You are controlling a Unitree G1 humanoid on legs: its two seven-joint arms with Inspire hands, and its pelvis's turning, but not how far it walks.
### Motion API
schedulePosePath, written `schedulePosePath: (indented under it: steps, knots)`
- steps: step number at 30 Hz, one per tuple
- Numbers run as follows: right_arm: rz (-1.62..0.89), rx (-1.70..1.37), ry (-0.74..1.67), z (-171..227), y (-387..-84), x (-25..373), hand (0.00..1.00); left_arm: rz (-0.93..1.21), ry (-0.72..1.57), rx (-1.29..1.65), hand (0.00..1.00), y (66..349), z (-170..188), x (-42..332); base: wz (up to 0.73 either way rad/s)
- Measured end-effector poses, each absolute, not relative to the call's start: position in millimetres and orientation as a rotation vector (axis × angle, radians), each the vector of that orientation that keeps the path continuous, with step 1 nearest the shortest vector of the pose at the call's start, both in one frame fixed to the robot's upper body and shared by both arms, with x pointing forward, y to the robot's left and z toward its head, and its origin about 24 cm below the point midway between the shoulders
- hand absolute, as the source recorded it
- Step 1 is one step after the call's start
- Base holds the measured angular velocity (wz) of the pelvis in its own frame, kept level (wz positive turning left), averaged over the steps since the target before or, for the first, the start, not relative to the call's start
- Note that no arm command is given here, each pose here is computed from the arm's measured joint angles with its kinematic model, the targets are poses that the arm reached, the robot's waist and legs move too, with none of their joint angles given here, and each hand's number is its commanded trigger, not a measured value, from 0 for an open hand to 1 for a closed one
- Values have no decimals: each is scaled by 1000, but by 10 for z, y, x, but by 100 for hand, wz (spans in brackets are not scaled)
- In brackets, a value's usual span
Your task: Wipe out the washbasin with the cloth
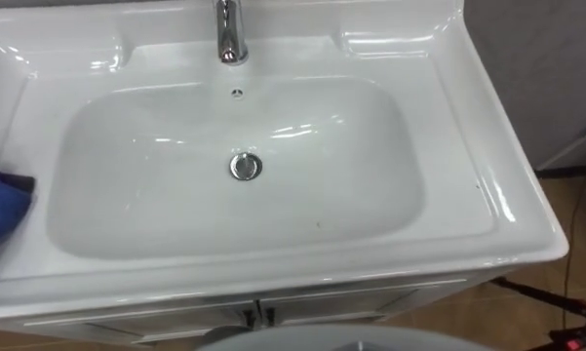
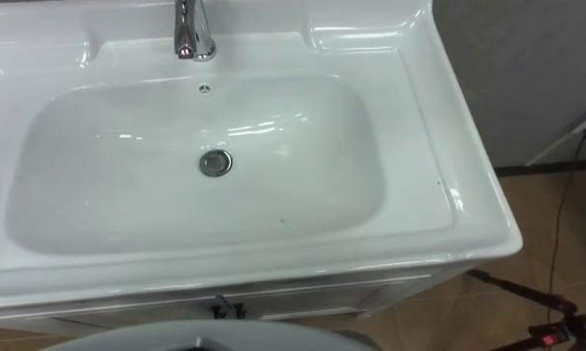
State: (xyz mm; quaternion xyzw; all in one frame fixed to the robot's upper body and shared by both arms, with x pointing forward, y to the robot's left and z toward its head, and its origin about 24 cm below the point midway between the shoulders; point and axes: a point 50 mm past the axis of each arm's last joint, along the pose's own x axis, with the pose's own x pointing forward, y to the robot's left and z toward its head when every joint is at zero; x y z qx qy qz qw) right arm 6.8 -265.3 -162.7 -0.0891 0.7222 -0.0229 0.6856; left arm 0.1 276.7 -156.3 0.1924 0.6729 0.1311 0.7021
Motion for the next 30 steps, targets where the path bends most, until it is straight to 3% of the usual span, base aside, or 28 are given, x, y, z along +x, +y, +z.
schedulePosePath:
  steps: [30]
  knots:
    - [-39, -184, 1648, -1636, -2626, 20, 0, 184, 1504, 373, 0, 2692, -1599, 95, 0]
